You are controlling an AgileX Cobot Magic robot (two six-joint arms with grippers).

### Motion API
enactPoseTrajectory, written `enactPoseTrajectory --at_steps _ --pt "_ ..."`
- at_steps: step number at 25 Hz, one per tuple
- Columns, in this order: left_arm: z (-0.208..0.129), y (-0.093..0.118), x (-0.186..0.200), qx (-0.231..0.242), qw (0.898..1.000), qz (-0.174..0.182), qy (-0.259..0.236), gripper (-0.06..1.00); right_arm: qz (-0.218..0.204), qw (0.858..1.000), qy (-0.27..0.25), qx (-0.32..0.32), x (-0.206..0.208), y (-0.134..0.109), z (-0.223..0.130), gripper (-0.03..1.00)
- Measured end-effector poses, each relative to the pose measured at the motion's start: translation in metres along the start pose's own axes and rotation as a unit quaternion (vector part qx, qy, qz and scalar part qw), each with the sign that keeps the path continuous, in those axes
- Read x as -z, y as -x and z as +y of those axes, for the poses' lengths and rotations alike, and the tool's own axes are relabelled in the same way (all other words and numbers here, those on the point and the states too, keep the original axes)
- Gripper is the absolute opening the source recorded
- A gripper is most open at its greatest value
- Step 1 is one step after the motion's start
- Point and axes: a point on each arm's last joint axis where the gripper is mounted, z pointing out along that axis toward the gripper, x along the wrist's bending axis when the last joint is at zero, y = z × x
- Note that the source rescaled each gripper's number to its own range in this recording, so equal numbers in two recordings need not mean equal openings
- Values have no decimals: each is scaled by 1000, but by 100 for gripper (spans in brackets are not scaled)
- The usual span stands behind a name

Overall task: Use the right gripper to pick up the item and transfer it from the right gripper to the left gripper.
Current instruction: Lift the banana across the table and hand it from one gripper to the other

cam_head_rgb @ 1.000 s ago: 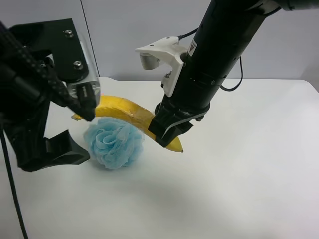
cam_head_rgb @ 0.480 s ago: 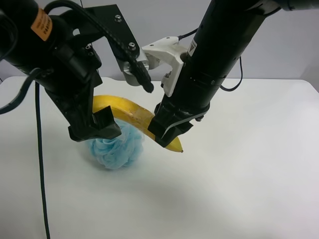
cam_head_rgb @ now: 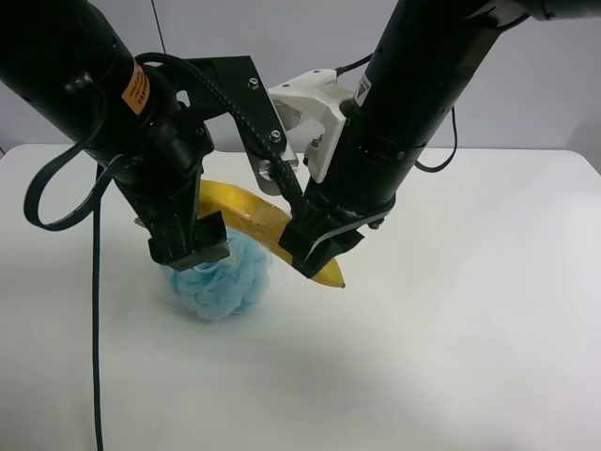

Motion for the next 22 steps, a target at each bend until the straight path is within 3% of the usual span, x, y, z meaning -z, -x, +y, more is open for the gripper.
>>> enactPoseTrajectory --at_steps 2,4,12,14,16,17,19,22 --pt "-1 -1 0 -2 1000 4 -3 39 1 1000 -1 0 0 0 0 0" --pt "-3 -1 0 -8 1000 6 -14 0 -1 1000 -3 3 0 0 0 0" --pt "-3 -1 0 -9 1000 8 -17 3 -4 1000 1 4 0 1 0 3" --pt "-3 -1 0 -9 1000 8 -18 3 -3 1000 6 3 0 1 1 29" --pt "-3 -2 0 -9 1000 8 -18 3 -4 1000 9 2 0 1 2 71" --pt "-3 -2 0 -9 1000 8 -18 3 -5 1000 12 2 0 1 2 81" --pt "-3 -2 0 -9 1000 8 -18 3 -5 1000 14 2 0 1 3 93" --pt "-3 -2 0 -9 1000 8 -18 3 -6 1000 14 1 0 1 3 98"
